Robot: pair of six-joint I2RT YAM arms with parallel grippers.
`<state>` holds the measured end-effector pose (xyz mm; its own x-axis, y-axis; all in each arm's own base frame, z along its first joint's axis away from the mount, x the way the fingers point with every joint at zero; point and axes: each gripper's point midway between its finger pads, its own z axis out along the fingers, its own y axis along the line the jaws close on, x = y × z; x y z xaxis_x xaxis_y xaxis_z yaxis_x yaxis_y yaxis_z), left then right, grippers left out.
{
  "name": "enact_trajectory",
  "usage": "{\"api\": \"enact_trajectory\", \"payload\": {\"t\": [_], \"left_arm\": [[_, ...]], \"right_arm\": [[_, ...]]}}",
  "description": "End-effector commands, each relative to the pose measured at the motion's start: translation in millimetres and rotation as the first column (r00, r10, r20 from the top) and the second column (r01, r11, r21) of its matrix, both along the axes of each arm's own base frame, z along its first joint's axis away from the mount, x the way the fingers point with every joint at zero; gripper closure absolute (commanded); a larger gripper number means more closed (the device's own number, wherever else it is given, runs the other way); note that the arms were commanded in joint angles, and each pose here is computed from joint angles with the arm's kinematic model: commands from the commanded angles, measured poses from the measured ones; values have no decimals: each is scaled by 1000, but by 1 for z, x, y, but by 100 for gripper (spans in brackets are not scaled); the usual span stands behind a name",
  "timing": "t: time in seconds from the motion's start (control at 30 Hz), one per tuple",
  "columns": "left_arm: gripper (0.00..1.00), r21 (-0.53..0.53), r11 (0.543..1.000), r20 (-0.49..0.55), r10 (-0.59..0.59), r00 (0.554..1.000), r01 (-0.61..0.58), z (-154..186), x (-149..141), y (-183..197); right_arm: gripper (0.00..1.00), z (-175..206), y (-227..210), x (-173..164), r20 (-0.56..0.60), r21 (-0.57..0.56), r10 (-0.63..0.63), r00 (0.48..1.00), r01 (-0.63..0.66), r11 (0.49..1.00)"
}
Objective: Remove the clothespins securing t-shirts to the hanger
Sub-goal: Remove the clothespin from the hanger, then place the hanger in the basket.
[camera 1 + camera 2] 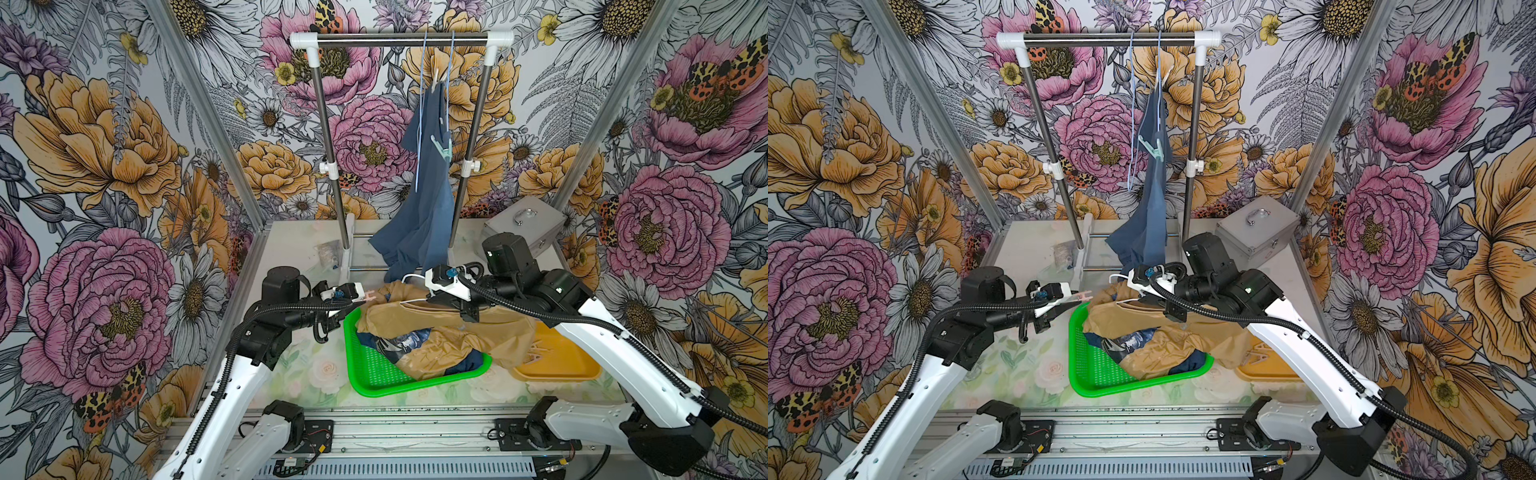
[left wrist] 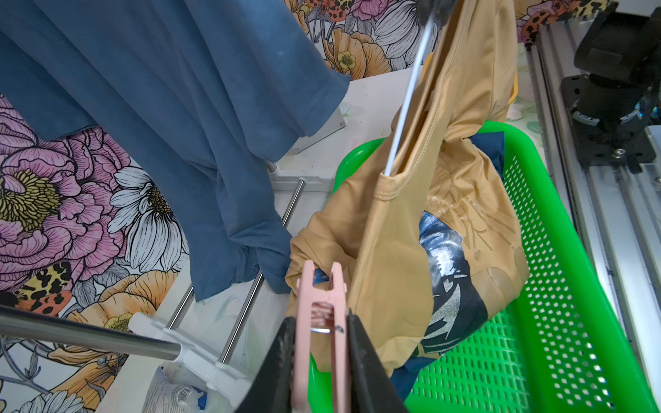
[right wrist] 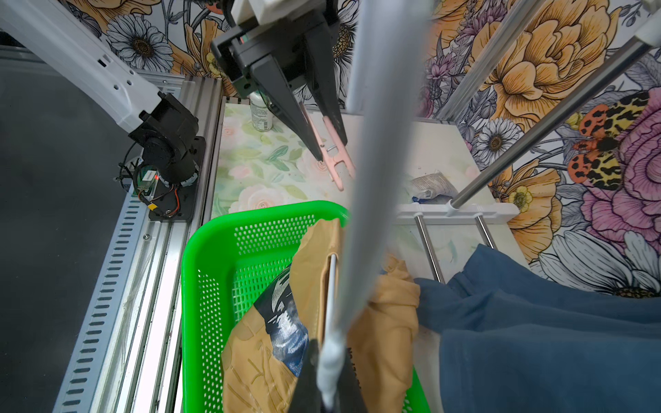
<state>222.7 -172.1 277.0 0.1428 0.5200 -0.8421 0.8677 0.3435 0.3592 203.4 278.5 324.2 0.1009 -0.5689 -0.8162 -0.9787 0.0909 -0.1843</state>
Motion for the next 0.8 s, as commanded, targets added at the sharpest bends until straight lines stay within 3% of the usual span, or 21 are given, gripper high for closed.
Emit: {"api": "enact_trajectory", "payload": {"t": [0.0, 0.17, 0.3, 0.57, 0.77], "left_arm": [[76, -64, 997, -9, -37, 999, 36, 21, -15, -2], [73, -106, 994, 30, -14, 999, 17, 47, -23, 0], [72, -128, 992, 43, 19, 999, -13, 57, -29, 5], [70, -173, 979, -105, 87, 991, -104, 43, -23, 6], [66, -113, 986, -173, 102, 980, -122, 20, -20, -9]], "right_arm": [[100, 27, 18, 4, 16, 76, 31, 999, -32, 997], [100, 52, 46, 38, 80, 145, -71, 994, 59, 988], [100, 53, 63, 64, -43, 245, -186, 982, 190, 951], [100, -21, 67, 69, -294, 357, -264, 918, 362, 861], [100, -92, 49, 72, -317, 294, -364, 876, 455, 841]]}}
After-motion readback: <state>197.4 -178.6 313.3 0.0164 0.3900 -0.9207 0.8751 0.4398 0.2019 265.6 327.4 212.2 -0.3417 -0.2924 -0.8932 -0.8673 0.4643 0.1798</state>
